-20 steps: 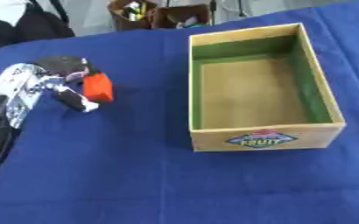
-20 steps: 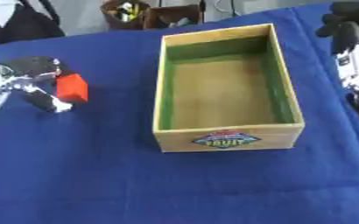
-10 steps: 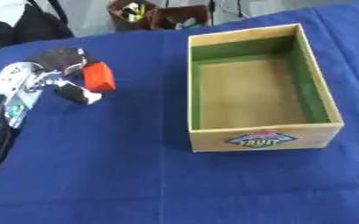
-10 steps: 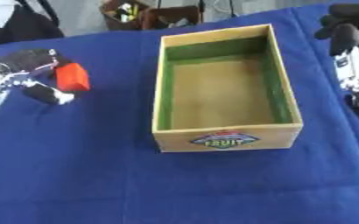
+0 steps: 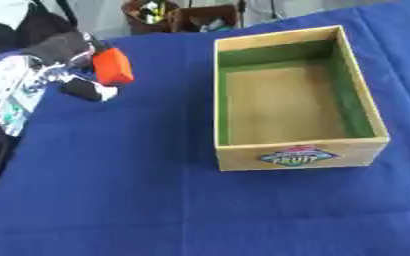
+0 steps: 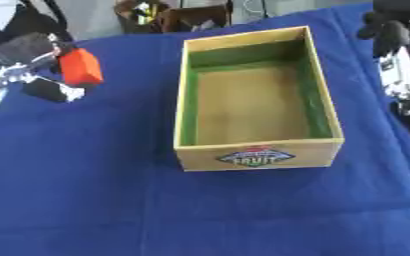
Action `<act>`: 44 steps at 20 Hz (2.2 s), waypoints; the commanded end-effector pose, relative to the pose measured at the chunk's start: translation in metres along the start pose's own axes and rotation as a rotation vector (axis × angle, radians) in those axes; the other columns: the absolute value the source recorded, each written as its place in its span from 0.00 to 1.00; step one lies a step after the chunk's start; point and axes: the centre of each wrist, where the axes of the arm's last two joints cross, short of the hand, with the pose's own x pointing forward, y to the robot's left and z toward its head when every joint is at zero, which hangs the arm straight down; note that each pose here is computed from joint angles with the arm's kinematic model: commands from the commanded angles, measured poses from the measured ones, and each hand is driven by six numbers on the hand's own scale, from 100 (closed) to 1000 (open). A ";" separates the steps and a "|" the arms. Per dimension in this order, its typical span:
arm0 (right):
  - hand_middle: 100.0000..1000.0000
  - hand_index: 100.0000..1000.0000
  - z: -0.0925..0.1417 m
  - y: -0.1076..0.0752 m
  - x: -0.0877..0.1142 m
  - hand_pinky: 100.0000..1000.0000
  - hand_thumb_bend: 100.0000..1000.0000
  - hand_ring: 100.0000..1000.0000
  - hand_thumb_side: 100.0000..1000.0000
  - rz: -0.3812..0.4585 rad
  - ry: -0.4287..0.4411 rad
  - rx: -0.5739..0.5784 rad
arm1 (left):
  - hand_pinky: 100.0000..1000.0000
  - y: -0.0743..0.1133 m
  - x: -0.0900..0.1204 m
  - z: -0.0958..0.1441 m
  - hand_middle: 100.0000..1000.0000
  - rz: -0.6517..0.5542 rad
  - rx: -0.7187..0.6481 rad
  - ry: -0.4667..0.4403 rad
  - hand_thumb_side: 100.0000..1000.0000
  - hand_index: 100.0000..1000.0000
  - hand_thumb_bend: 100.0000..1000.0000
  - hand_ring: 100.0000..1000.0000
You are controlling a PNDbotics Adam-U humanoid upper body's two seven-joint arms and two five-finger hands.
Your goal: Pick up objects on the table and place them in the box.
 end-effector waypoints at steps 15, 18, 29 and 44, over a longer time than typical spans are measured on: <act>0.56 0.78 -0.008 0.006 0.010 0.93 0.00 0.83 0.50 -0.045 -0.051 -0.020 | 0.08 0.083 0.088 -0.032 0.22 -0.016 0.216 -0.220 0.46 0.54 0.00 0.30; 0.56 0.78 -0.010 0.009 0.011 0.93 0.00 0.83 0.50 -0.059 -0.060 -0.020 | 0.07 0.087 0.107 -0.042 0.22 0.000 0.235 -0.247 0.46 0.54 0.00 0.29; 0.56 0.78 -0.016 0.016 0.016 0.93 0.00 0.83 0.49 -0.098 -0.083 -0.021 | 0.07 0.069 0.165 -0.069 0.21 0.005 0.244 -0.301 0.45 0.53 0.00 0.29; 0.56 0.77 -0.019 0.017 0.018 0.93 0.00 0.82 0.49 -0.102 -0.099 -0.018 | 0.11 0.025 0.185 -0.085 0.22 -0.026 0.112 -0.350 0.43 0.55 0.00 0.31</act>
